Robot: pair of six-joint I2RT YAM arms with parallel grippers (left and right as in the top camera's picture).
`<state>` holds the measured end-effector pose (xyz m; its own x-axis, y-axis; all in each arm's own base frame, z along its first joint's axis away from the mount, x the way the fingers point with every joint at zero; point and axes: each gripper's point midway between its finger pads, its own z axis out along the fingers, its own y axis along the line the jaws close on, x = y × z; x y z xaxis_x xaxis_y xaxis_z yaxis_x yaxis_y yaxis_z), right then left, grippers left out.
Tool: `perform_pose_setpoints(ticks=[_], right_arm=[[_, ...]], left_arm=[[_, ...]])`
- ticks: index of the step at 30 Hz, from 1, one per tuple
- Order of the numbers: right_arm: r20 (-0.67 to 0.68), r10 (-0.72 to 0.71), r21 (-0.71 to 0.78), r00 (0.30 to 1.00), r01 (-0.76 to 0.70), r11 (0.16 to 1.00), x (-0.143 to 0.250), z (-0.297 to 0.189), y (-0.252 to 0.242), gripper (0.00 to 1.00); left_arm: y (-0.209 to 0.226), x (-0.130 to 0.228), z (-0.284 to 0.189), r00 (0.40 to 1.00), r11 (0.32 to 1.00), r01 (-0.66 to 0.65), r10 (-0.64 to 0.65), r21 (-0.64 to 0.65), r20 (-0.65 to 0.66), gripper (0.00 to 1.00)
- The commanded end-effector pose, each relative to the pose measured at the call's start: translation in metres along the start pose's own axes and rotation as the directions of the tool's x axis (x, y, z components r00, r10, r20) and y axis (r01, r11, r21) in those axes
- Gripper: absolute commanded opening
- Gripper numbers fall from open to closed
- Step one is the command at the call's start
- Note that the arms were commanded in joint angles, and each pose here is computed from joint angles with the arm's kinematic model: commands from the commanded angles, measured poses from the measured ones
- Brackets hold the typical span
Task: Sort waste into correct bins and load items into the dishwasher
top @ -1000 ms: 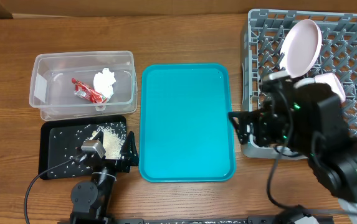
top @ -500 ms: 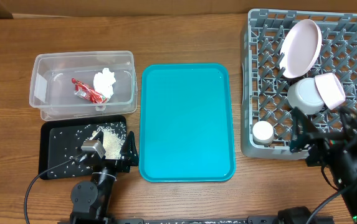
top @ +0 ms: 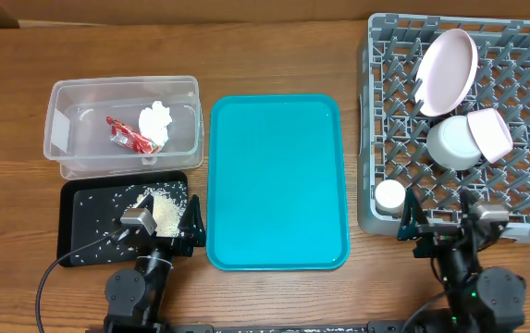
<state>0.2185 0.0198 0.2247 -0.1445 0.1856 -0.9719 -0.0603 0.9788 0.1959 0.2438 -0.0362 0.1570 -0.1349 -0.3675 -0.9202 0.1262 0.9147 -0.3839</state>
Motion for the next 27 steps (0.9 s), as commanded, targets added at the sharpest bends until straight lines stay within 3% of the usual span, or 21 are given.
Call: perform_pose_setpoints(ticks=[1, 9, 27], right_arm=[[0.028, 0.0, -0.007, 1.0, 0.0, 1.0, 0.018, 0.008, -0.004, 1.0], [0.108, 0.002, -0.021, 0.994, 0.001, 1.0, 0.051, 0.035, -0.01, 1.0], [0.107, 0.002, -0.027, 0.994, 0.001, 1.0, 0.049, 0.034, -0.009, 1.0]], left_arm=[[0.0, 0.0, 0.0, 1.0, 1.0, 0.009, -0.009, 0.002, 0.006, 1.0], [0.0, 0.0, 0.0, 1.0, 1.0, 0.009, -0.009, 0.002, 0.006, 1.0], [0.0, 0.0, 0.0, 1.0, 1.0, 0.009, -0.009, 0.002, 0.006, 1.0]])
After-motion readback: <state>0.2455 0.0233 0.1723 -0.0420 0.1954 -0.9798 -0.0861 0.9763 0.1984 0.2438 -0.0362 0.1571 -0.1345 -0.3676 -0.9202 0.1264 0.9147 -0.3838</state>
